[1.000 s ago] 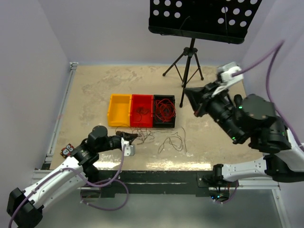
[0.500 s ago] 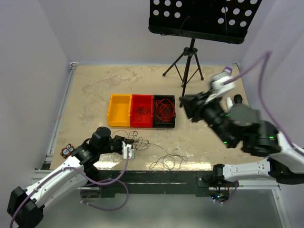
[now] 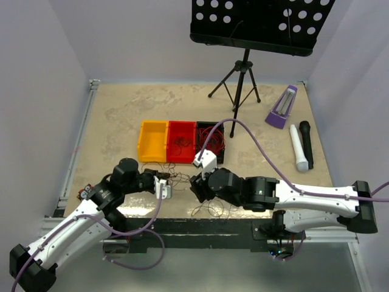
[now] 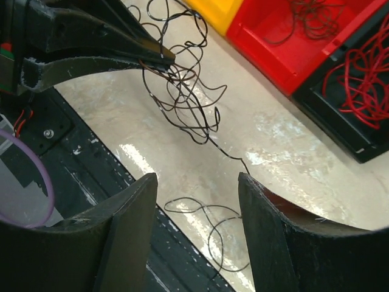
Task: Untangle the cables
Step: Untie the cable.
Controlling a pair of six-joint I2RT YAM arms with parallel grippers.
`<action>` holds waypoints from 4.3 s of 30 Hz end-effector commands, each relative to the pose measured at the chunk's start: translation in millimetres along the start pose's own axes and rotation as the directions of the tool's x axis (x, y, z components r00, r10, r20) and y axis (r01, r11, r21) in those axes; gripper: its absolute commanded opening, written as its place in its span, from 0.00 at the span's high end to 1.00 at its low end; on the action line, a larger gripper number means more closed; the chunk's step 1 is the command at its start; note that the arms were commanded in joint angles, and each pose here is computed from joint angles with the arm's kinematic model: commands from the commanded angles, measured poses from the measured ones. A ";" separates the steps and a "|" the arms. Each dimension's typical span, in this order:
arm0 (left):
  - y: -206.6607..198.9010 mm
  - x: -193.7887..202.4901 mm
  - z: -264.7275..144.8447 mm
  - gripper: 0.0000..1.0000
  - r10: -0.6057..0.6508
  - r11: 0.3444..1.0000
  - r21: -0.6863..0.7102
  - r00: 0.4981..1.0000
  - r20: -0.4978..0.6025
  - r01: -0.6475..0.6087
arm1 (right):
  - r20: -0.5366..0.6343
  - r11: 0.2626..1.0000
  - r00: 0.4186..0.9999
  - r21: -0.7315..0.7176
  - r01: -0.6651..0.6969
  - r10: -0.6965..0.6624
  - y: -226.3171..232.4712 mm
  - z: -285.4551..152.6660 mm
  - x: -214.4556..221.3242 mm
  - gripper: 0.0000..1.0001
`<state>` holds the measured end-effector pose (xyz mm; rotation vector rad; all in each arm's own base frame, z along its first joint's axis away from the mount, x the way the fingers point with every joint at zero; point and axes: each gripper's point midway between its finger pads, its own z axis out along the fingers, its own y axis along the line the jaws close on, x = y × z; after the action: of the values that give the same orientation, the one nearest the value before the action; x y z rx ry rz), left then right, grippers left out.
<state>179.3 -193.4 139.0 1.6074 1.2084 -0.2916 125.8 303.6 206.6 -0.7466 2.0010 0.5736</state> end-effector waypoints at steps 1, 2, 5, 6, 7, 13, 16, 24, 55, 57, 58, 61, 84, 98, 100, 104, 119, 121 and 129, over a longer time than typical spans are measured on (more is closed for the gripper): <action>12.6 -17.8 -11.4 1.00 0.040 0.999 -0.008 0.999 0.019 -0.040 | 0.037 0.997 0.999 -0.076 -0.032 0.035 20.3 16.2 -1.4 0.41; 12.8 -18.3 -12.8 1.00 0.040 0.999 -0.007 0.999 0.017 -0.039 | 0.043 0.996 0.999 -0.080 -0.029 0.032 20.8 17.9 -0.3 0.41; 17.7 -25.9 -17.4 1.00 0.043 0.999 -0.016 0.999 0.027 -0.042 | 0.051 0.997 0.998 -0.074 -0.032 0.036 20.4 21.6 2.1 0.40; 18.8 -27.6 -18.5 1.00 0.041 0.999 -0.017 0.999 0.029 -0.041 | 0.047 0.997 0.998 -0.068 -0.033 0.036 20.1 22.9 3.1 0.40; 20.0 -31.0 -20.1 1.00 0.041 0.999 -0.018 0.998 0.037 -0.041 | 0.045 0.998 0.998 -0.052 -0.041 0.043 18.0 25.0 3.7 0.39; 20.8 -38.8 -26.4 1.00 0.055 0.998 -0.001 0.998 0.043 -0.055 | 0.032 0.997 0.998 0.057 -0.049 0.047 5.5 35.9 7.5 0.40; 20.7 -40.5 -29.7 1.00 0.070 0.997 0.007 0.997 0.040 -0.070 | 0.055 0.992 0.997 0.111 -0.055 0.049 -3.4 34.8 0.1 0.42; 24.9 -45.7 -38.0 1.00 0.086 0.996 -0.008 0.996 0.034 -0.086 | 0.070 0.995 0.996 0.074 -0.067 0.061 -2.6 11.2 -20.4 0.43; 9.1 -37.5 -39.5 0.53 0.007 0.999 0.041 1.000 0.007 -0.007 | 0.252 0.994 0.967 0.092 -0.066 0.041 -18.6 -40.5 -97.3 1.00; 9.5 -38.5 -38.8 0.38 -0.004 0.999 0.042 1.000 0.009 0.004 | 0.239 0.996 0.971 0.074 -0.047 0.028 -13.7 -38.6 -97.0 1.00; 12.6 -40.7 -39.0 0.31 -0.017 0.999 0.032 1.000 0.013 0.017 | 0.237 0.997 0.971 0.067 -0.038 0.021 -12.0 -38.7 -98.0 1.00; 32.1 -56.2 -42.4 0.25 -0.041 0.998 -0.039 0.998 0.053 0.043 | 0.223 0.999 0.975 0.048 -0.012 0.001 -6.4 -37.4 -98.2 1.00; 61.4 -99.5 -40.1 0.24 -0.093 0.988 -0.098 0.969 0.231 0.118 | 0.718 0.956 0.671 0.024 -0.291 0.186 -84.7 -257.4 -307.1 1.00; 45.7 -124.7 -41.4 0.24 -0.118 0.993 0.017 0.933 0.341 0.119 | 0.915 0.956 0.317 -0.182 -0.232 0.251 -92.4 -378.0 -398.9 1.00; 45.6 -138.9 -43.7 0.24 -0.147 0.989 0.052 0.908 0.392 0.138 | 0.920 0.958 0.296 -0.203 -0.204 0.258 -85.9 -384.2 -408.4 1.00; 57.5 -173.3 -47.6 0.00 -0.279 0.960 0.127 0.821 0.499 0.249 | 0.907 0.961 0.326 -0.228 -0.155 0.267 -60.5 -362.6 -416.5 1.00; 39.0 -232.9 -31.4 0.00 -0.590 0.799 0.520 0.561 0.580 0.303 | 0.817 0.910 0.425 -0.413 -0.039 0.389 27.7 -273.7 -407.8 1.00; 24.7 -235.2 -34.8 0.00 -0.599 0.780 0.571 0.569 0.564 0.256 | 0.819 0.911 0.426 -0.412 -0.030 0.385 31.7 -269.2 -408.2 1.00; -1.2 -225.0 -37.8 0.24 -0.547 0.793 0.588 0.614 0.569 0.162 | 0.820 0.915 0.435 -0.402 -0.024 0.372 36.8 -260.9 -410.2 1.00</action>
<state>69.4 -291.0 308.1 1.3296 0.9418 -1.5169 126.3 300.6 662.0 -0.3081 1.0630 1.1254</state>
